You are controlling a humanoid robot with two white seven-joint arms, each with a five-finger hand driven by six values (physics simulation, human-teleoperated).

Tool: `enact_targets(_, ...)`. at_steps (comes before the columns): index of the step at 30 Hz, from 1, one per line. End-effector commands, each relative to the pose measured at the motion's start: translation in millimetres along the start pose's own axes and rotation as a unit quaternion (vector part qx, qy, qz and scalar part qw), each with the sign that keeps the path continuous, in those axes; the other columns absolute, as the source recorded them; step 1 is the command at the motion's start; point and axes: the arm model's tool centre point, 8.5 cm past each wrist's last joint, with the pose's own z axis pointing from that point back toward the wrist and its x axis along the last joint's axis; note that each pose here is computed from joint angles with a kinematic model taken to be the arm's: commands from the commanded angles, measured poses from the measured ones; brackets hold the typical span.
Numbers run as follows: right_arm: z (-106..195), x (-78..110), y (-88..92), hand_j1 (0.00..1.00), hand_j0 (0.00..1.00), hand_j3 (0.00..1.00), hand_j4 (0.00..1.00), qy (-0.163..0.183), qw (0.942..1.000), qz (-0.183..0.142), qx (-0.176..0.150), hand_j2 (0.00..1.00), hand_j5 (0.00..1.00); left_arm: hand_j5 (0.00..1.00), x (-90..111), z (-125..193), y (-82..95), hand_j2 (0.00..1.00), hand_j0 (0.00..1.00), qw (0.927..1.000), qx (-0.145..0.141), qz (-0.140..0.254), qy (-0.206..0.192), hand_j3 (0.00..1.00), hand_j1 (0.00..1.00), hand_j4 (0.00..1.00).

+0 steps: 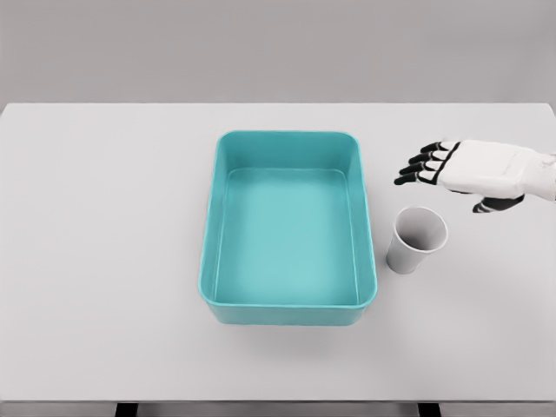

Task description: Put the paper cup into the basket with your right arm

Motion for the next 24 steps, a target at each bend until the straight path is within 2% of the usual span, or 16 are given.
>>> enact_targets(1,-4.7,4.6,4.8,1.00,1.00,1.00,1.00,-0.012,0.9999,0.000,0.006,1.00,1.00,1.00,-0.1,0.0,0.0,1.00,1.00,1.0000,0.000,0.000,0.000,1.00,1.00,1.00)
enact_targets(5,6.8,-1.5,-7.9,1.00,1.00,1.00,1.00,-0.003,0.9998,0.014,-0.014,1.00,1.00,1.00,-0.1,0.0,0.0,1.00,1.00,1.0000,0.000,0.000,0.000,1.00,1.00,1.00)
enact_targets(10,-2.5,5.5,-5.9,1.00,1.00,1.00,1.00,-0.022,0.9995,0.010,-0.019,1.00,1.00,1.00,-0.1,0.0,0.0,1.00,1.00,1.0000,0.000,0.000,0.000,1.00,1.00,1.00)
enact_targets(15,-7.9,13.7,2.8,1.00,1.00,1.00,1.00,-0.049,0.9986,0.017,-0.007,1.00,1.00,1.00,-0.1,0.0,0.0,1.00,1.00,1.0000,0.000,0.000,0.000,1.00,1.00,1.00)
enact_targets(24,-10.6,18.8,14.1,1.00,1.00,1.00,1.00,-0.063,0.9979,0.014,0.010,1.00,1.00,1.00,-0.1,0.0,0.1,1.00,1.00,1.0000,0.000,0.000,0.000,1.00,1.00,1.00)
